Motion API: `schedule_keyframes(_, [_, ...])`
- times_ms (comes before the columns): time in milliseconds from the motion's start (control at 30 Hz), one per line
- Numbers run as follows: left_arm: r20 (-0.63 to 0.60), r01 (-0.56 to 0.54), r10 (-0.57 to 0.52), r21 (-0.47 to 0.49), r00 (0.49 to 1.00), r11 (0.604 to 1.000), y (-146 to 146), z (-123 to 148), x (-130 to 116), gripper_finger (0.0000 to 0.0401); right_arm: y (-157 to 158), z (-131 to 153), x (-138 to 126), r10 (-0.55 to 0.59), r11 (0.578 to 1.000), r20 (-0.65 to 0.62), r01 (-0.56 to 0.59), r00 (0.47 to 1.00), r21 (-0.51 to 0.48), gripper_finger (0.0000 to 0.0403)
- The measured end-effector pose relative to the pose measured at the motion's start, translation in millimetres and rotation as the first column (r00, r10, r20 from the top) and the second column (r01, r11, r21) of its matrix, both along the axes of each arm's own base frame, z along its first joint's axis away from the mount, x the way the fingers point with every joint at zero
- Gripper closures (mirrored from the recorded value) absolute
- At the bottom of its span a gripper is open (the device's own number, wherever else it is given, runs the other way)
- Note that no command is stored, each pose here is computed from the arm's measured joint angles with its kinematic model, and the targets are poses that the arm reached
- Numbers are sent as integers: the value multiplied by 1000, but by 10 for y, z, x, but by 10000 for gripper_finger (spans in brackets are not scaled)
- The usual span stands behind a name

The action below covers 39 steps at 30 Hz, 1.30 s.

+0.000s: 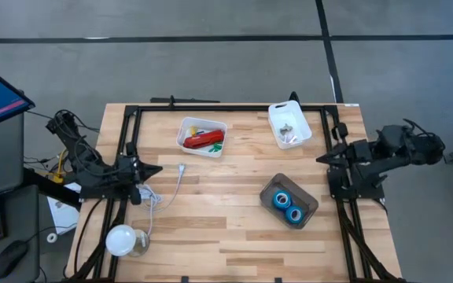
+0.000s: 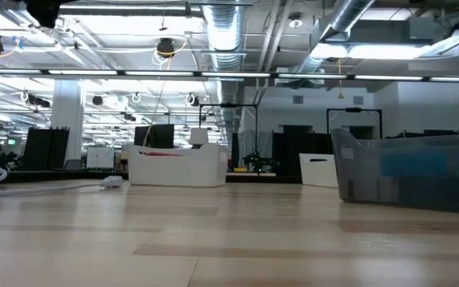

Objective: Pick and place Stapler, Stapler remover, tape
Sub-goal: Return to Home Position

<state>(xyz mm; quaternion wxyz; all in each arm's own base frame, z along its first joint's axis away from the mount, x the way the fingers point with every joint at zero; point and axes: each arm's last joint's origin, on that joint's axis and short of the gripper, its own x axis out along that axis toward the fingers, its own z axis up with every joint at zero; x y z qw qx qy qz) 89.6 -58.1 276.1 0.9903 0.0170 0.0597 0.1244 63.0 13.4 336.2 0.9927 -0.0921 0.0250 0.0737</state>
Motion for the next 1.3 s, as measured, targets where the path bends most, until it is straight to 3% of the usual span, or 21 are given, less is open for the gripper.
schedule_keyframes(267, [-3, 0, 0, 3, 1000, 1000, -34, -4, 32, 399, -82, -54, -217, -62, 996, 36, 59, 997, 61, 403])
schedule_keyframes(467, [-8, 0, 0, 9, 1000, 1000, -49, -11, 46, 399, -133, -334, -405, -106, 988, 130, 90, 986, 124, 403])
schedule_keyframes(767, [-11, 1, -1, 28, 1000, 1000, -48, -8, 48, 399, -108, -734, -89, -190, 973, 61, 179, 980, 146, 403])
schedule_keyframes(867, [-11, 2, -2, 29, 1000, 1000, -48, -7, 48, 399, -109, -742, -51, -203, 967, 158, 171, 966, 190, 403])
schedule_keyframes(933, [-11, 2, -2, 30, 1000, 1000, -48, -6, 47, 399, -106, -874, 8, -206, 967, 106, 186, 973, 174, 403])
schedule_keyframes(1033, [-10, 2, -2, 30, 1000, 1000, -48, -5, 47, 399, -107, -930, 53, -218, 960, 125, 189, 968, 208, 403])
schedule_keyframes(1100, [-11, 3, -3, 30, 1000, 1000, -48, -5, 47, 399, -103, -1073, 103, -216, 957, 58, 200, 975, 212, 403])
schedule_keyframes(1300, [-11, 3, -2, 30, 1000, 1000, -48, -6, 47, 399, -94, -1270, 198, -214, 947, 46, 196, 976, 255, 403])
